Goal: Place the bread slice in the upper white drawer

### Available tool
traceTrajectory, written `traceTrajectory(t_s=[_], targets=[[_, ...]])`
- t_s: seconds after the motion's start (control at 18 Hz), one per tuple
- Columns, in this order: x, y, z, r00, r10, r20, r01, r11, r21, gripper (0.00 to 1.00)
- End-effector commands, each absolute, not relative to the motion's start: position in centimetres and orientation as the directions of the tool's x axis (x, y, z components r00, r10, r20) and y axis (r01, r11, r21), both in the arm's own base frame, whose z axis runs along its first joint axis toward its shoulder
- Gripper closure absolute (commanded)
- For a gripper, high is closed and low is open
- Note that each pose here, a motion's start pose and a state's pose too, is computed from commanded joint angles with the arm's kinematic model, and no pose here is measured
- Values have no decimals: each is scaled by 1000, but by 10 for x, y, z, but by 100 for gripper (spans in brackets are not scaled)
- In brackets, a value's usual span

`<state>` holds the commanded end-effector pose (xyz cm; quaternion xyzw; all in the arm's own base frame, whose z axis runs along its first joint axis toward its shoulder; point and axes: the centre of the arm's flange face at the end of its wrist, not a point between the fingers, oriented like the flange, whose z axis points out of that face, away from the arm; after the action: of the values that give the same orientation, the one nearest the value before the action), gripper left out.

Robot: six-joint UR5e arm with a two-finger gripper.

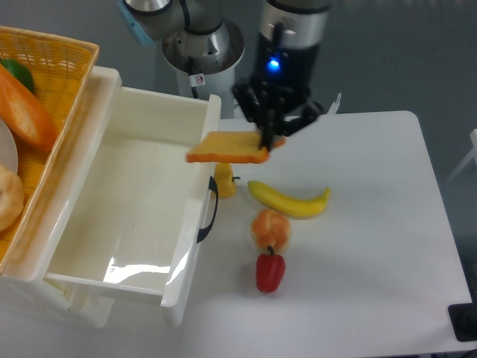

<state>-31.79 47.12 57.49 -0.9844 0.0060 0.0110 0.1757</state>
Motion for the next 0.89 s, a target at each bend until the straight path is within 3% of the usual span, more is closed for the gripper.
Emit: traceTrajectory(t_s=[0.11,0.22,0.44,0.5,0.89], targets=[[-303,483,568,1000,-27,-12,-29,-940,-340,100],[-291,493,559,998,-58,-33,-66,-933,-355,83],[-285,503,551,994,-79,-78,-103,-913,-395,29],[-275,507,546,993,-91,-71,-112,-917,-382,0],[-285,500,540,994,-80,-73,-102,-919,-381,0]])
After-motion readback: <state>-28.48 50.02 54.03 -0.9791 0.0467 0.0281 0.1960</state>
